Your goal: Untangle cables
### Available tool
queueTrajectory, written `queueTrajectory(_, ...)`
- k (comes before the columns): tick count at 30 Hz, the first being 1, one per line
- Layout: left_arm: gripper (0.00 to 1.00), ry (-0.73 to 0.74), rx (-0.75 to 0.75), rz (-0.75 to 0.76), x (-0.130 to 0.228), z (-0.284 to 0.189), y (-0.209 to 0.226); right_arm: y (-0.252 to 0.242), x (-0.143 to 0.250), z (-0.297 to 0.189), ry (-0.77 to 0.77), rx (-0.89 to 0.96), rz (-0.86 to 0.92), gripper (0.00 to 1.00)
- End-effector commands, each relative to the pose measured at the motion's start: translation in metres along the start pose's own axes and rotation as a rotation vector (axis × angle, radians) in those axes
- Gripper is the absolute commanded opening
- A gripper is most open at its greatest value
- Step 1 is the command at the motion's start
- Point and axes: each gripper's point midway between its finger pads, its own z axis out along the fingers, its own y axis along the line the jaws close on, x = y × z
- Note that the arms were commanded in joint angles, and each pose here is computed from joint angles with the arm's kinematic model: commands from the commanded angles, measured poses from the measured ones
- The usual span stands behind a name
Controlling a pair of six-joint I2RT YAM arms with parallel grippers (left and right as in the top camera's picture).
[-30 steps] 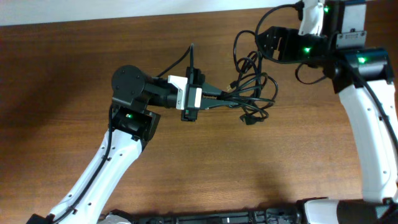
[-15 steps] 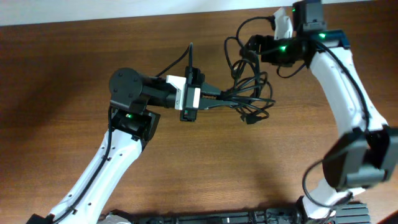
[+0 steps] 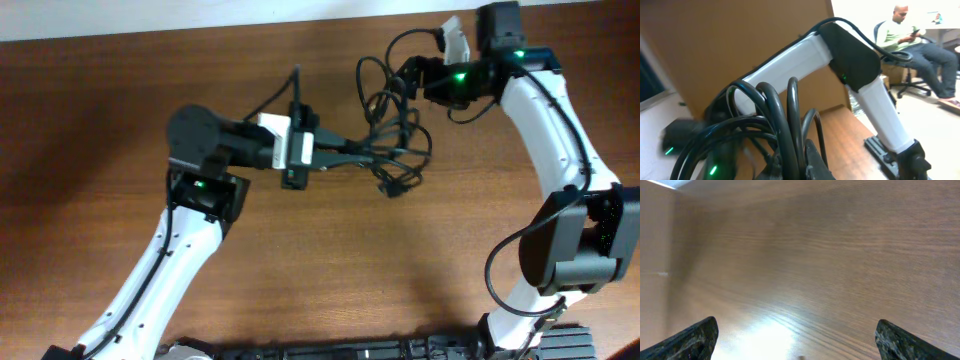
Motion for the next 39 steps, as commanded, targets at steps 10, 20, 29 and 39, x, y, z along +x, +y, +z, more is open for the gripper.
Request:
queueTrajectory(10,0.00,0.011,-0.025,0.067,-0.007,-0.018,0.008,0.085,-0.006,-0.069,-0.065,-0.708,-0.235,0.98)
queueTrajectory(20,0.00,-0.008,-0.032,0.064,-0.010,-0.006,0.007,0.111,0.006,-0.035,-0.017,-0.657,-0.330,0.99)
queueTrajectory(29,0.00,-0.064,0.028,0.075,-0.030,0.011,-0.010,0.083,0.003,0.006,-0.004,-0.338,-0.290,0.99)
queueTrajectory(39,0.00,-0.110,0.059,0.178,-0.057,0.004,-0.023,0.021,0.000,-0.010,-0.002,-0.158,-0.175,0.99)
